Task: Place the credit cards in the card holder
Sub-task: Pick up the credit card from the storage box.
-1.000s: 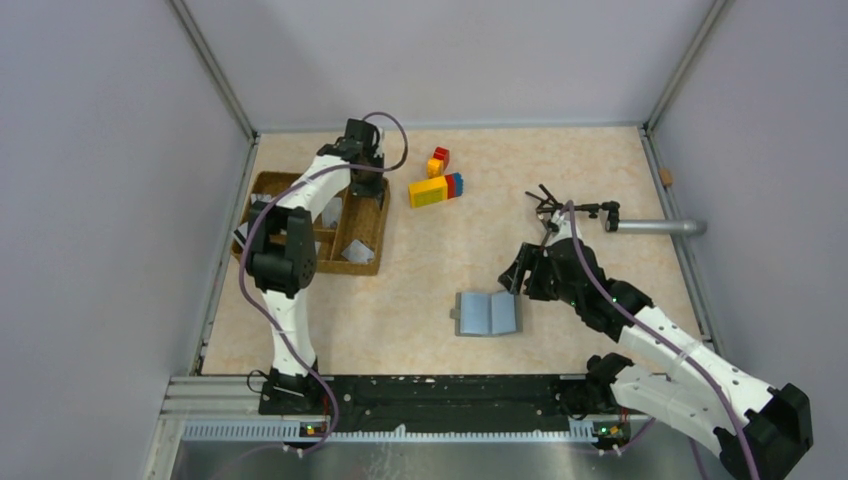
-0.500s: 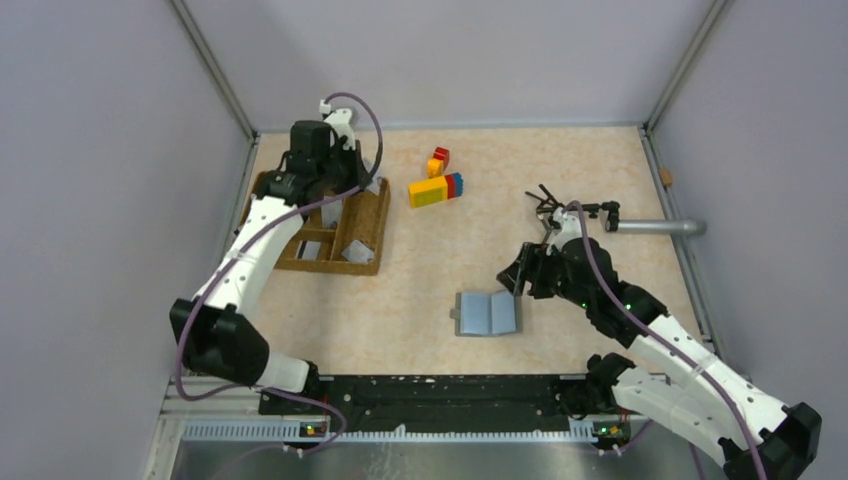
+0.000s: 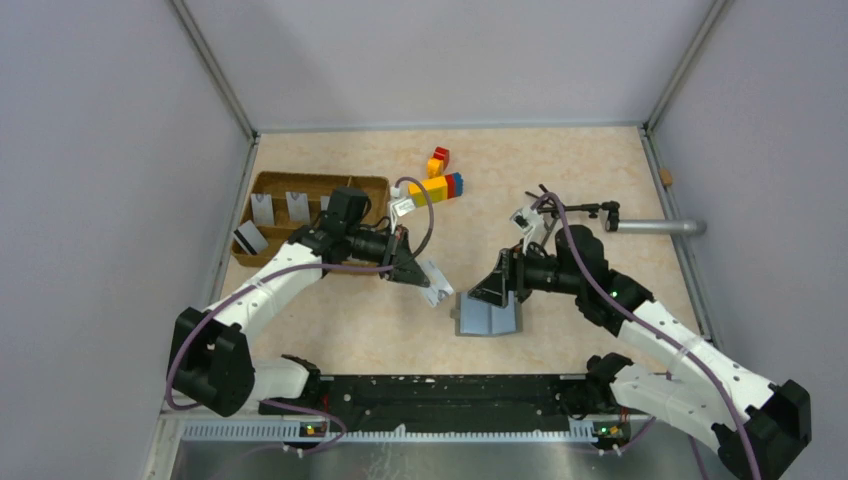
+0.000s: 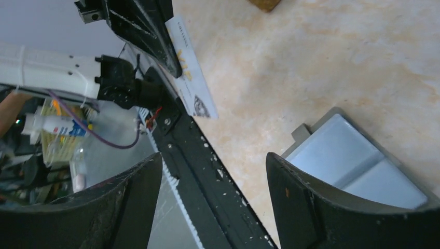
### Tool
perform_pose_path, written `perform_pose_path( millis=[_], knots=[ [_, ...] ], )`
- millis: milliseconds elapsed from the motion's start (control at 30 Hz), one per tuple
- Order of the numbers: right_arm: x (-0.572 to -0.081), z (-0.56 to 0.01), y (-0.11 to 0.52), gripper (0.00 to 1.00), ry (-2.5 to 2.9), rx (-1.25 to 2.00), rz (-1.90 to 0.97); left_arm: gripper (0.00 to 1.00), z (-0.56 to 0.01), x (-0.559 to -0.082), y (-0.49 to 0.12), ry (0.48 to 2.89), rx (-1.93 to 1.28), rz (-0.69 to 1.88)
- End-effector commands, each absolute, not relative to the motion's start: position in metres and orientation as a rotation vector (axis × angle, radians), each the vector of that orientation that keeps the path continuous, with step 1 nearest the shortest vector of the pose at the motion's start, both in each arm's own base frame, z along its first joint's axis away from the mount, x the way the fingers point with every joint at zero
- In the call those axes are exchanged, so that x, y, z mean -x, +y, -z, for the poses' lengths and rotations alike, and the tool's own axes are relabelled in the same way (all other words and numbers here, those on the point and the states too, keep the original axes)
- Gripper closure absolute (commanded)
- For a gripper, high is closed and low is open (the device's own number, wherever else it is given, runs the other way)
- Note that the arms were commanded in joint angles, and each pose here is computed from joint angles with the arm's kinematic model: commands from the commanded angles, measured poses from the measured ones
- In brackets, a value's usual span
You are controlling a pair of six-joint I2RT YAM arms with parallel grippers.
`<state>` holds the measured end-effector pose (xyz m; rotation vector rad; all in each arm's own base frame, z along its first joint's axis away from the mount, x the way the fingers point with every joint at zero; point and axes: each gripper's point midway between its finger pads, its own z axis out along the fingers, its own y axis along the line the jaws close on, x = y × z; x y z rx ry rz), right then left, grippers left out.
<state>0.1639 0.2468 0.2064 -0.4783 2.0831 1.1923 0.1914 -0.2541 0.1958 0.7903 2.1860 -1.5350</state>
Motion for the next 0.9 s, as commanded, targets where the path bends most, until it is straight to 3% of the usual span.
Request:
perform_pose_path(
  millis=[0, 200, 367, 567, 667, 733, 767, 800, 867],
  knots=[
    [-0.148, -0.234, 0.274, 0.31, 1.966, 0.605, -1.459, 1.0, -0.231, -0.149, -0.276, 1.946, -1.058, 1.806],
    [-0.136, -0.238, 0.291, 0.39, 1.915, 0.643, -1.564, 1.0, -0.226, -0.131, -0.287, 1.95, -1.138, 1.882],
    [-0.13, -0.226, 0.301, 0.54, 1.959, 0.671, -1.586, 1.0, -0.225, -0.126, -0.291, 1.947, -1.163, 1.892],
    [-0.123, -0.221, 0.31, 0.81, 1.977, 0.701, -1.616, 1.0, -0.222, -0.129, -0.292, 1.966, -1.154, 1.874],
    [-0.124, -0.22, 0.309, 1.0, 1.979, 0.675, -1.617, 1.0, -0.221, -0.134, -0.295, 1.98, -1.13, 1.837],
    [-0.137, -0.208, 0.303, 1.0, 2.055, 0.565, -1.515, 0.75, -0.216, -0.142, -0.297, 2.02, -1.08, 1.773],
    [-0.144, -0.196, 0.297, 1.0, 2.115, 0.498, -1.438, 0.46, -0.21, -0.151, -0.298, 2.063, -1.034, 1.709],
    [-0.152, -0.183, 0.288, 1.0, 2.176, 0.432, -1.357, 0.31, -0.203, -0.16, -0.298, 2.111, -0.984, 1.636],
    [-0.163, -0.153, 0.265, 1.0, 2.304, 0.286, -1.221, 0.2, -0.186, -0.177, -0.297, 2.199, -0.879, 1.501]
  ],
)
